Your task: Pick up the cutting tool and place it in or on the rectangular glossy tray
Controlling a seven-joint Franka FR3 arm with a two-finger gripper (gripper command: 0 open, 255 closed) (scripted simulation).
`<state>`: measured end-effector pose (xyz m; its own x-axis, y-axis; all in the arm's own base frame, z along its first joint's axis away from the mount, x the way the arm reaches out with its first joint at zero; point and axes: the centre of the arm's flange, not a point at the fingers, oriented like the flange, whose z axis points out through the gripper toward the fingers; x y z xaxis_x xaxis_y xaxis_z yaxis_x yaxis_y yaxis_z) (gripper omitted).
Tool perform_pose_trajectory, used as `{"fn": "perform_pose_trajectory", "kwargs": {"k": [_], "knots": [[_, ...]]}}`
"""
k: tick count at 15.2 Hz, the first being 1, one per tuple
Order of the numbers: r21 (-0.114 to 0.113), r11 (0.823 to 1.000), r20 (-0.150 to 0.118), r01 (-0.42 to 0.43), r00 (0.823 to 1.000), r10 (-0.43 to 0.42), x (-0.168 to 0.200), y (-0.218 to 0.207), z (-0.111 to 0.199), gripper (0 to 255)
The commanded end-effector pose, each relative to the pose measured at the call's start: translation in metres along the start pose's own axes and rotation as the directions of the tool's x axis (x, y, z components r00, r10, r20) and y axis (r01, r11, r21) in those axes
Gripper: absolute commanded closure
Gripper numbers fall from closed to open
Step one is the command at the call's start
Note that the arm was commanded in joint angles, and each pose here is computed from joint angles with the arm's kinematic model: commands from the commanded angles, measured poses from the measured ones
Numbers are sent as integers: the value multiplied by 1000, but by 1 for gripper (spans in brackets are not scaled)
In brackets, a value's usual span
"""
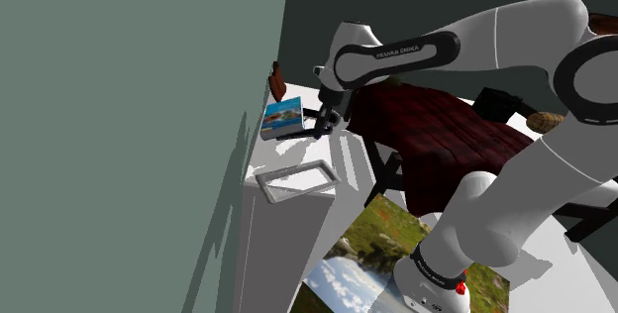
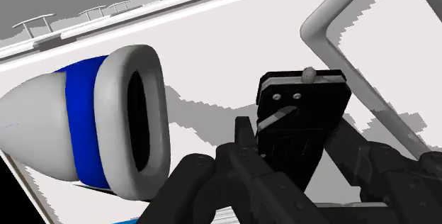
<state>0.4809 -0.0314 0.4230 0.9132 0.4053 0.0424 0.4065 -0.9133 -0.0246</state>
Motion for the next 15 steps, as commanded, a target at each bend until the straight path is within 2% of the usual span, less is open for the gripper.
{"fn": "perform_pose_trajectory", "kwargs": {"k": [1,2,15], "knots": [[-1,1000,-2,-1,1000,1,2,0,-11,255],[-1,1000,-2,-1,1000,1,2,0,-12,255],[-1,1000,-2,-1,1000,1,-72,-159,-19,255]]}}
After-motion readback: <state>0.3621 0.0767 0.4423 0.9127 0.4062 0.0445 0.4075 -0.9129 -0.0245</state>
